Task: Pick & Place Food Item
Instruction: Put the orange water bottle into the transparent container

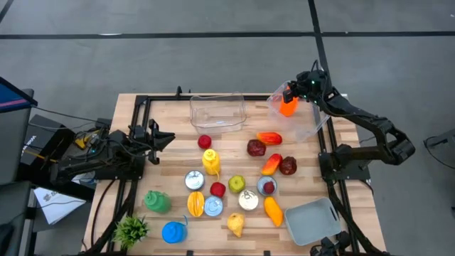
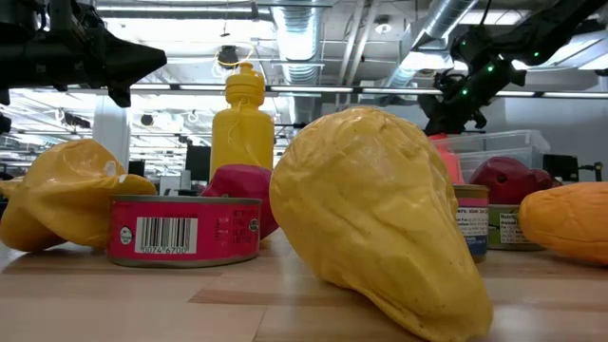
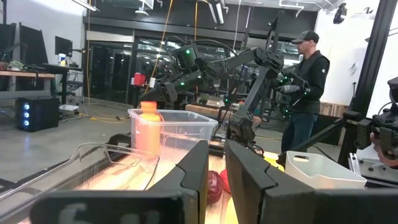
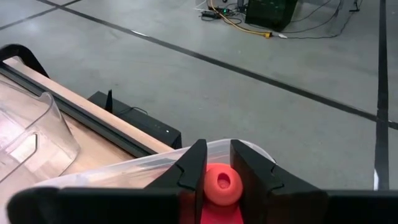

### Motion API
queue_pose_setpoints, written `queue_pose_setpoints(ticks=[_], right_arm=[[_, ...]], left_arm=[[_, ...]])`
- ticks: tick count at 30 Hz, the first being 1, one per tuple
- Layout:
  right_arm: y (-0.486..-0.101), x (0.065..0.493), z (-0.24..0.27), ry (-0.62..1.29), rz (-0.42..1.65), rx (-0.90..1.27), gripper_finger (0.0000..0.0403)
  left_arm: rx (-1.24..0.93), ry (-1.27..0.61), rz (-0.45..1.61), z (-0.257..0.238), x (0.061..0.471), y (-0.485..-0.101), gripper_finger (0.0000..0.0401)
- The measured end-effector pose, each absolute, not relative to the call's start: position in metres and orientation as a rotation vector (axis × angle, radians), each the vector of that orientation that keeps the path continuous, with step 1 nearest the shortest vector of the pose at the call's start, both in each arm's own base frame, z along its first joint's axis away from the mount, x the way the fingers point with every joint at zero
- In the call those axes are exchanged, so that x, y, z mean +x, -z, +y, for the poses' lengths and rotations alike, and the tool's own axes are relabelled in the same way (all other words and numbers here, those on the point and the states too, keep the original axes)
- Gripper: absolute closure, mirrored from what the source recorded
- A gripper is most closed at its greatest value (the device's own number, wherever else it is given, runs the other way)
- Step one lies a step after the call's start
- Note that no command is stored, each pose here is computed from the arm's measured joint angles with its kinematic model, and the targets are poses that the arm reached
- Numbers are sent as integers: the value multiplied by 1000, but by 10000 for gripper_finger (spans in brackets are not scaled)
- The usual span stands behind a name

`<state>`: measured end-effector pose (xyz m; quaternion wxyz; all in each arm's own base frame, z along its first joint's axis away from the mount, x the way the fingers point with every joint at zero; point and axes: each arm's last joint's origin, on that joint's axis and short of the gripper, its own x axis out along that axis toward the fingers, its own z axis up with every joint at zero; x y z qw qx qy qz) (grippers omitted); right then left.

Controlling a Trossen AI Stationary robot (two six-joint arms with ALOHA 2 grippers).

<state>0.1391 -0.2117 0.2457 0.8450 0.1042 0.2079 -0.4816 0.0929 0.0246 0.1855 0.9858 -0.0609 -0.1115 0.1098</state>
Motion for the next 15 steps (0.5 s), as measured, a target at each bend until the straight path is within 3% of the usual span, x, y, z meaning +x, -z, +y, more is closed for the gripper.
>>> queue_pose_setpoints(ticks=[11, 15], right_arm=[[-245, 139, -211, 1015, 444, 219, 336], [-245, 139, -211, 1013, 449, 215, 314]], left_arm=[[-122, -221, -224, 25, 93, -186, 357], [-122, -221, -224, 25, 93, -186, 357]])
